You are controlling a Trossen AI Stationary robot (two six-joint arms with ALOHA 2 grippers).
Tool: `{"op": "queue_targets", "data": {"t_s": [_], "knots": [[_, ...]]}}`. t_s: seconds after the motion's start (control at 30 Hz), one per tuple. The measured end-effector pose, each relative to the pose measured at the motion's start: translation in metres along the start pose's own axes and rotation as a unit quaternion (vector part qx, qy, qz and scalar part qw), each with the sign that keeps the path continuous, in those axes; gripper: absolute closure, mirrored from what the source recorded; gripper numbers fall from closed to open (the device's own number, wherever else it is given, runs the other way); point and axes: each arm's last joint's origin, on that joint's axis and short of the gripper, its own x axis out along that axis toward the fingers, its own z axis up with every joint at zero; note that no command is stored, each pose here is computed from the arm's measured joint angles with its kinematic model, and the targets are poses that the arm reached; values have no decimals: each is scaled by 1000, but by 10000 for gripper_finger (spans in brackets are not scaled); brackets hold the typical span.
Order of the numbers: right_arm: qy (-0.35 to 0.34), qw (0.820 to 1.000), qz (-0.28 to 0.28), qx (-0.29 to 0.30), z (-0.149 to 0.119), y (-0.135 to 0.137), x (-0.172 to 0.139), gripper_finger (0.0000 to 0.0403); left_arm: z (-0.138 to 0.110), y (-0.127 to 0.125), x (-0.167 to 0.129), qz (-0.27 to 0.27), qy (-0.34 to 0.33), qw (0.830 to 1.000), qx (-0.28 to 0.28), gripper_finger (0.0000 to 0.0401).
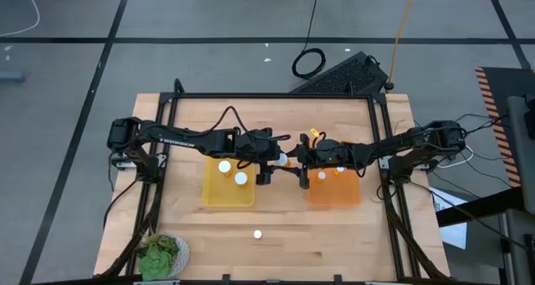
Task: Pick and place medicine bottles into bin by pill shape (circle, oval)
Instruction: Put the large orange pill bottle into the yellow bin
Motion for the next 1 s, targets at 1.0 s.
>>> {"op": "queue_targets", "data": {"t_s": [1.0], "knots": [[7, 1000, 2, 14, 0, 1, -2, 104, -1, 0, 0, 6, 7, 1000, 9, 162]]}}
